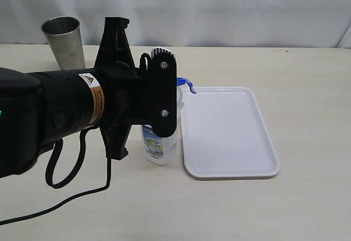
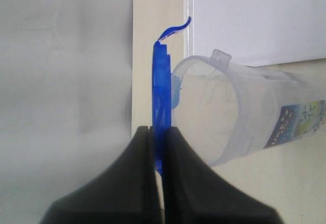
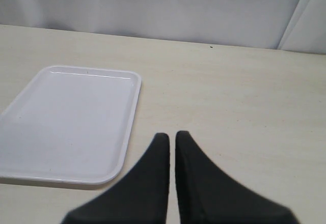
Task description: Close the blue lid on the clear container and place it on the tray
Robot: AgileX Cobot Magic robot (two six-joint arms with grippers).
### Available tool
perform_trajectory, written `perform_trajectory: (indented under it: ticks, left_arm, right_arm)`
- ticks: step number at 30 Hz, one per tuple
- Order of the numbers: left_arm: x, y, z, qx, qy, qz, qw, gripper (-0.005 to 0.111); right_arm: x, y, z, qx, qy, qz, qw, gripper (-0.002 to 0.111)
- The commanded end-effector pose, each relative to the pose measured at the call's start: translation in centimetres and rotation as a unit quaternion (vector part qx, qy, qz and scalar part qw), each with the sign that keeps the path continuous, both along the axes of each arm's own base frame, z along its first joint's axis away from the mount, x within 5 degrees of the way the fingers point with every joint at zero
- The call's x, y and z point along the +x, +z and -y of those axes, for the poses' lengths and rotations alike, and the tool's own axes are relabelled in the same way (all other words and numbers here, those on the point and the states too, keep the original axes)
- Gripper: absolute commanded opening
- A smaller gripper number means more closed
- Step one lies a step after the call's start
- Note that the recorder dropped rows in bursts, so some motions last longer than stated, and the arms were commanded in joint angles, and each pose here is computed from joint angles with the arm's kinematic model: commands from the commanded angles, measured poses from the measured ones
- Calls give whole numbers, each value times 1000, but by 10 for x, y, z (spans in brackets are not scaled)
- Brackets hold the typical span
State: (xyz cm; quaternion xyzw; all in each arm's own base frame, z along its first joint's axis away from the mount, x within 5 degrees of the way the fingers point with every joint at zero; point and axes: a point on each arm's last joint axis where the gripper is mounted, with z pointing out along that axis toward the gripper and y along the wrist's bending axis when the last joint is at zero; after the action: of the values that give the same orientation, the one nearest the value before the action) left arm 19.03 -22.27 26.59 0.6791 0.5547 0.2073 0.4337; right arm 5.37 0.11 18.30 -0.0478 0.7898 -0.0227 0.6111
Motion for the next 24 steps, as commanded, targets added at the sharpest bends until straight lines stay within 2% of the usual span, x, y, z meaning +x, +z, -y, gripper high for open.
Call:
perform_trajectory:
  ticks: [1,13,24]
  left_arm:
    - [0,-3,0,-1,19,-7,1000,0]
    - [2,-1,-1,15,11,16,1000,0]
    - [5,5,1,46,-20,69,996,0]
  right_arm:
    - [0,-1,0,2,-2,0,1000,4]
    - [0,-1,0,2,-2,0,1000,4]
    - [0,-1,0,2,-2,0,1000,4]
